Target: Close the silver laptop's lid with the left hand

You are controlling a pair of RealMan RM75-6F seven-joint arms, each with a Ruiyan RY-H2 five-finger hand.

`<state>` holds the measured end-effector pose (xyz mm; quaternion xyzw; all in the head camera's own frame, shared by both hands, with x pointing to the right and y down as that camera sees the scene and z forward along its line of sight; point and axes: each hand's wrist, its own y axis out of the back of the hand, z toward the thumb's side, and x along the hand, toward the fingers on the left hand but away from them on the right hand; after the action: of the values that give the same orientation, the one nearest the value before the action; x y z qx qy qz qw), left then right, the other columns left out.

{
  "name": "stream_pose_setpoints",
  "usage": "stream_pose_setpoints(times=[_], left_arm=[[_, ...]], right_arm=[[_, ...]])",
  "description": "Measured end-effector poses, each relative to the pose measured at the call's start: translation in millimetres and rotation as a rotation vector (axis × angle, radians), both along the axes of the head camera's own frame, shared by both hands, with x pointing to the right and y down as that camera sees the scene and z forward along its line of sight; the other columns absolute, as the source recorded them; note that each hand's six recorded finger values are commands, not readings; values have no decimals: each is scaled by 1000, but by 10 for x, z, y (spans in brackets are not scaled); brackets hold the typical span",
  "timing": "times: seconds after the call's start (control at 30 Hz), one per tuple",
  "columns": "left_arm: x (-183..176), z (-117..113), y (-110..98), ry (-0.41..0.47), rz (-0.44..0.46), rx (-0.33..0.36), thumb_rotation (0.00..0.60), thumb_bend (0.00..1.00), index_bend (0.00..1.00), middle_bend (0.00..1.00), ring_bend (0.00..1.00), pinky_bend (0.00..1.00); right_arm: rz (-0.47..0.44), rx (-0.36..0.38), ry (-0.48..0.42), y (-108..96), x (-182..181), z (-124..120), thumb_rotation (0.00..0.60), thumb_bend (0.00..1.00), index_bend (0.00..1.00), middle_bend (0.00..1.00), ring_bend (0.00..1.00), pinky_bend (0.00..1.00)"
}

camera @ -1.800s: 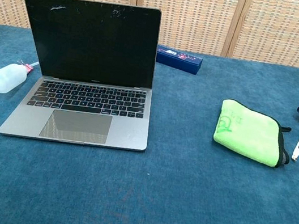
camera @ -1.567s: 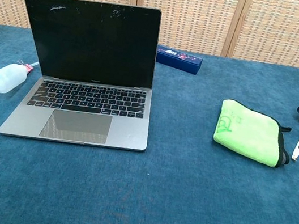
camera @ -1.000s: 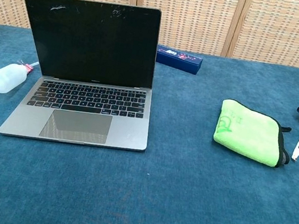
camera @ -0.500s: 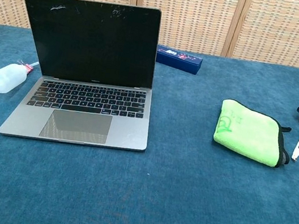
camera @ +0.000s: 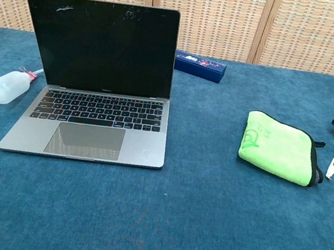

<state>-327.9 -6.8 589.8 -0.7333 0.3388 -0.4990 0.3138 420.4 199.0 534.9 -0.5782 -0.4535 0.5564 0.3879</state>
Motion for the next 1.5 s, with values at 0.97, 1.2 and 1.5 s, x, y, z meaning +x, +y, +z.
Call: stream_pose_setpoints(times=[0.97, 1.2, 1.5], left_arm=[[288, 365, -66, -4, 5, -106, 600, 1000, 71, 181, 176, 165], [291, 395, -33, -16, 13, -125, 600, 1000, 184, 285, 256, 225], [316, 307, 47, -21, 46, -126, 600, 1000, 271, 338, 289, 253]], right_arm=[[19, -10, -5, -17, 56, 20, 600, 0, 24, 0, 0, 0], [19, -10, -6, -17, 56, 20, 600, 0, 24, 0, 0, 0], [17, -6, -11, -7, 51, 4, 600, 0, 24, 0, 0, 0]])
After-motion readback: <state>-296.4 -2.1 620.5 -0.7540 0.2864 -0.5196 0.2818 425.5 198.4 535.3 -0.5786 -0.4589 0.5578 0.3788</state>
